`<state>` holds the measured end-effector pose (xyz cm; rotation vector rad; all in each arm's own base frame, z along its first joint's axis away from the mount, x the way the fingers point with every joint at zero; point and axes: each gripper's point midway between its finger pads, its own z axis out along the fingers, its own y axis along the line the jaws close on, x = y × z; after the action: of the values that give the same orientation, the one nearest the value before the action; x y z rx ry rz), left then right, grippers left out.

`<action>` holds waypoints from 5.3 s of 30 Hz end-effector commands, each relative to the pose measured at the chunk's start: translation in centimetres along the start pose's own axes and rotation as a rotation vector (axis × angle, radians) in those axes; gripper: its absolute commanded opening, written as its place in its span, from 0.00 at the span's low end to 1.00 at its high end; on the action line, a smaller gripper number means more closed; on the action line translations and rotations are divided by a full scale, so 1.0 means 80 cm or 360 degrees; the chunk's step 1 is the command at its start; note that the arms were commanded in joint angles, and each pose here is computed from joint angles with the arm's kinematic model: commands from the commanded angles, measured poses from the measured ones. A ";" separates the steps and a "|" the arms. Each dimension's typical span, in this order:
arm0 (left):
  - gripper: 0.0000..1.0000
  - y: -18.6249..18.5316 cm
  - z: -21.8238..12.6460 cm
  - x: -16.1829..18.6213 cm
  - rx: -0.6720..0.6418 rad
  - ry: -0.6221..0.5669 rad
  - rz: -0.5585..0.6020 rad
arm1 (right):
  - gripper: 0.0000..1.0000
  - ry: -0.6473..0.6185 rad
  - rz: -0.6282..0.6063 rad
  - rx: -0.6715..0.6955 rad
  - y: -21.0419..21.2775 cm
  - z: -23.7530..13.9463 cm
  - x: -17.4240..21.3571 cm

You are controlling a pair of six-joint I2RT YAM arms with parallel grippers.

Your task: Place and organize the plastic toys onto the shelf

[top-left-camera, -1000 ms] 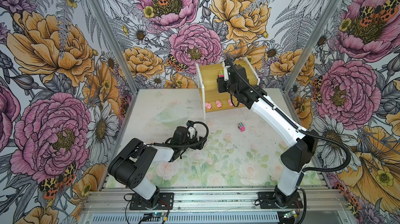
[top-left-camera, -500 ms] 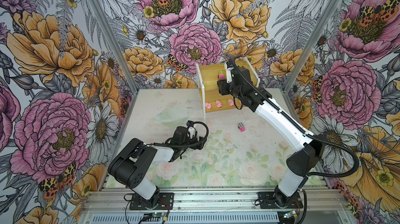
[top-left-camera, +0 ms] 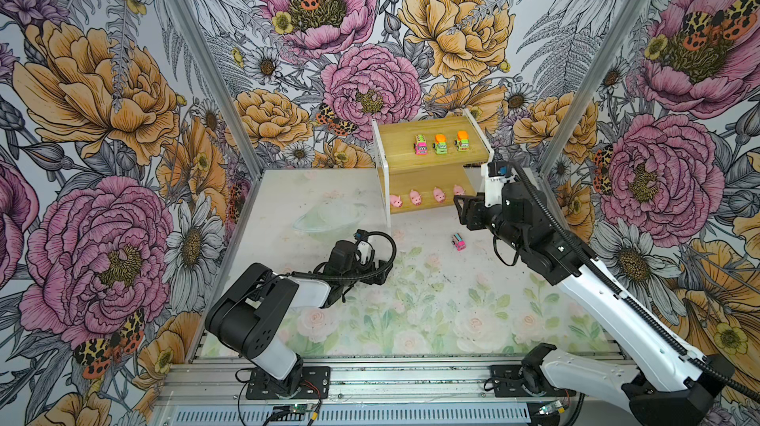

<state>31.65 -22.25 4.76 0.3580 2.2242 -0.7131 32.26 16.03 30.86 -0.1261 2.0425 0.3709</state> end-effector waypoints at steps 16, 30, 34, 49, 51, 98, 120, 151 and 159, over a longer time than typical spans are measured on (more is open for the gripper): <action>0.99 0.000 0.011 0.003 0.0002 0.0029 0.0027 | 0.66 0.0117 0.0184 0.0024 -0.078 0.109 0.207; 0.99 0.002 0.013 0.005 -0.0010 0.0041 0.0024 | 0.64 0.0210 0.0113 0.0087 -0.111 0.154 0.221; 0.99 0.001 0.014 0.005 -0.0008 0.0044 0.0024 | 0.63 0.0215 0.0140 0.0091 -0.118 0.166 0.222; 0.99 0.003 0.011 0.006 -0.0023 0.0047 0.0022 | 0.61 0.0211 0.0223 0.0149 -0.130 0.198 0.236; 0.99 0.003 0.011 0.006 -0.0023 0.0047 0.0021 | 0.60 0.0209 0.0230 0.0156 -0.132 0.199 0.236; 0.99 0.002 0.012 0.008 -0.0026 0.0058 0.0024 | 0.54 -0.0070 0.0167 0.0000 -0.109 0.163 0.257; 0.99 0.003 0.017 0.012 -0.0016 0.0064 0.0031 | 0.54 -0.0117 0.0100 0.0168 -0.127 0.217 0.259; 0.99 0.003 0.015 0.011 -0.0017 0.0060 0.0021 | 0.45 -0.0078 -0.0034 -0.0041 -0.101 0.245 0.266; 0.99 0.003 0.015 0.012 -0.0018 0.0062 0.0019 | 0.52 -0.0139 0.0033 0.0008 -0.108 0.249 0.259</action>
<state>32.12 -22.66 3.99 0.3642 2.2416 -0.7063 40.79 15.79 2.22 -0.1292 1.9763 0.3854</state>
